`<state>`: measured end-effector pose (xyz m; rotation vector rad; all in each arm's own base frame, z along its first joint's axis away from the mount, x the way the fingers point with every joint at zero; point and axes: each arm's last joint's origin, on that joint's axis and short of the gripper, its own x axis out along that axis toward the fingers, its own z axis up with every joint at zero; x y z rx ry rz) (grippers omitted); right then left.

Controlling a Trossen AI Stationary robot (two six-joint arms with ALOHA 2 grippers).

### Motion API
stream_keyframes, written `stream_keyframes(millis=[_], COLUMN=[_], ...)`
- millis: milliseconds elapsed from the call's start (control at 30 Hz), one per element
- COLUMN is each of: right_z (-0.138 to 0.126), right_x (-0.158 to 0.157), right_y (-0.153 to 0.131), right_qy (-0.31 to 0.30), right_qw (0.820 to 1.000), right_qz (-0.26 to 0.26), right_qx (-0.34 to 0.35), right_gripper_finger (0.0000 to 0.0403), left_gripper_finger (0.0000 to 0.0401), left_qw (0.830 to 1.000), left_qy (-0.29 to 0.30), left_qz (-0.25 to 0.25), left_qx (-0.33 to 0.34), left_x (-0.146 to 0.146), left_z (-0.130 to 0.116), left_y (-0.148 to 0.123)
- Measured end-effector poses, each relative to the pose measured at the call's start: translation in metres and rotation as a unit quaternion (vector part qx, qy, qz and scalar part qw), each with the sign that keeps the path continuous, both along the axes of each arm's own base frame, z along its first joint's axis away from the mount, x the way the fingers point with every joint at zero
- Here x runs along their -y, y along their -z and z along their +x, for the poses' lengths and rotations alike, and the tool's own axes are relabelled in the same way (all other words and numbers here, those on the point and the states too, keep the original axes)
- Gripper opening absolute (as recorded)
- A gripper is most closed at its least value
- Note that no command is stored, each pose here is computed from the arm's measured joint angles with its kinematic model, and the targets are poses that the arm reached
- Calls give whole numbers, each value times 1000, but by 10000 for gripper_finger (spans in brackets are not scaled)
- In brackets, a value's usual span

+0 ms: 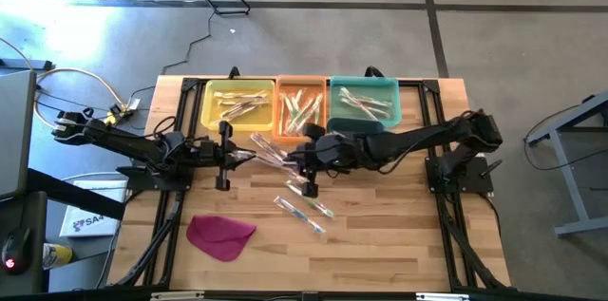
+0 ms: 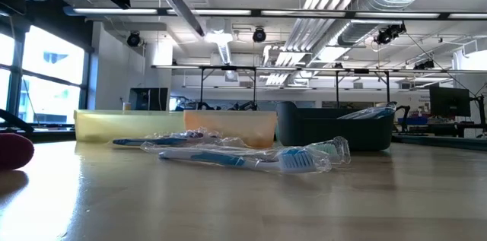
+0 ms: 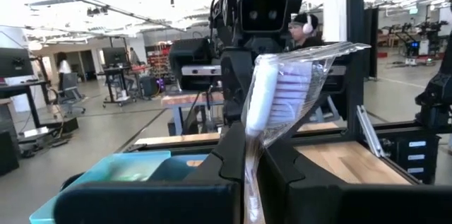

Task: Pick & Place Toothbrushes
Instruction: Put the violet toothbrush into the yellow bin

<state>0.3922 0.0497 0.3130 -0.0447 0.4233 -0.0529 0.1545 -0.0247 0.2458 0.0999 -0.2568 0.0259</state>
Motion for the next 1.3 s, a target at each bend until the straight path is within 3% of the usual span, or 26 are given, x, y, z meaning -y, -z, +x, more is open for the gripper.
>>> stream_keyframes(millis=[300,433,633,833,1033,1200,1300], right_z=[-28,-33,-35,-35,-34,-35,-35], right_x=[7,7,6,7,6,6,6], right_y=[3,8,16,27,36,40,40], right_qy=[45,64,74,74,74,76,75], right_qw=[992,985,982,983,984,983,983], right_qz=[36,56,67,67,71,74,74], right_qx=[-116,-151,-160,-154,-146,-149,-148], right_gripper_finger=[41,30,13,3,3,4,3], left_gripper_finger=[8,7,7,7,7,7,7], left_qw=[997,986,943,919,899,860,846], left_qy=[-78,-149,-275,-337,-380,-437,-441], left_qz=[0,13,25,17,26,28,15], left_qx=[-16,-76,-186,-204,-214,-260,-300], left_x=[-4,-7,-14,-19,-26,-46,-62], left_z=[2,6,0,-8,-5,6,16], left_y=[-10,-27,-60,-79,-77,-64,-52])
